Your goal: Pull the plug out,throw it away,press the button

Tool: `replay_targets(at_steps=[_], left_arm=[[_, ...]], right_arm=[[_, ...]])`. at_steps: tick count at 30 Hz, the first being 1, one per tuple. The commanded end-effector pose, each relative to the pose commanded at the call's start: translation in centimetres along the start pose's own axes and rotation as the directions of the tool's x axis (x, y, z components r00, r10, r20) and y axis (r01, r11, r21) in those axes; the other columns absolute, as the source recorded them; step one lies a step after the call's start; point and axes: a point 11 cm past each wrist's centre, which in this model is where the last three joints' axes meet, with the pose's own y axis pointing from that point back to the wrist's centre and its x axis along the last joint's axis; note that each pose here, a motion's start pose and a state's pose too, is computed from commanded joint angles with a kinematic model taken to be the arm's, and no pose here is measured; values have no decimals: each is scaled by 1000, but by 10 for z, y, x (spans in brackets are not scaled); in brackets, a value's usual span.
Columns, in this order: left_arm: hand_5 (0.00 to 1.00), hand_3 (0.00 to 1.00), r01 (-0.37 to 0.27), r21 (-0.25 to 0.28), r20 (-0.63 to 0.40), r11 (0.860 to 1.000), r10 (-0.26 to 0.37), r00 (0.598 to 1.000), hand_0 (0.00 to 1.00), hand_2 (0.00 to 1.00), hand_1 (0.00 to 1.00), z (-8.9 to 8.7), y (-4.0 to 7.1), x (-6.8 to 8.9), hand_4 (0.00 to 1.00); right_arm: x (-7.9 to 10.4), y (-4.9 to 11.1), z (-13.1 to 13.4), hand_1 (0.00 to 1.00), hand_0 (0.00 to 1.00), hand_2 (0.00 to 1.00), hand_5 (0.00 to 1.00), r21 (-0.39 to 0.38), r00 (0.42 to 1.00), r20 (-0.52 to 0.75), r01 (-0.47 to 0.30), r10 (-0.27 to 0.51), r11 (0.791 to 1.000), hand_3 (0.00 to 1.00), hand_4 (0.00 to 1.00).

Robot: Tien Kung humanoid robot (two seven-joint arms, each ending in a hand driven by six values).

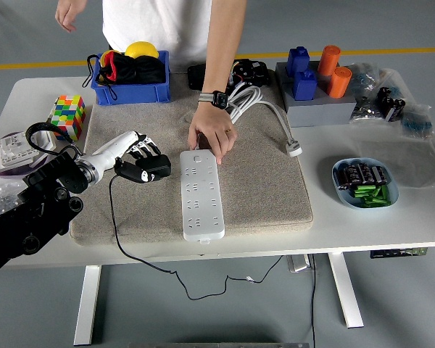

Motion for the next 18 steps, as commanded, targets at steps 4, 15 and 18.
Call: replay_targets(at_steps=[4,15,18], left_arm=[[2,757,0,-1,1,1000,0,1000,726,734,766,0,0,0,841],[2,771,-32,-34,8,999,33,999,727,731,755,11,2,11,856],[2,771,-47,-62,16,997,48,999,727,731,755,21,4,15,856]], right_arm=[[0,0,0,668,757,656,507,1,1000,1,1,-1,1000,621,668],[0,0,0,668,757,655,507,-1,1000,6,1,-1,1000,621,669],[0,0,0,668,757,655,507,0,1000,6,1,-1,1000,621,669]])
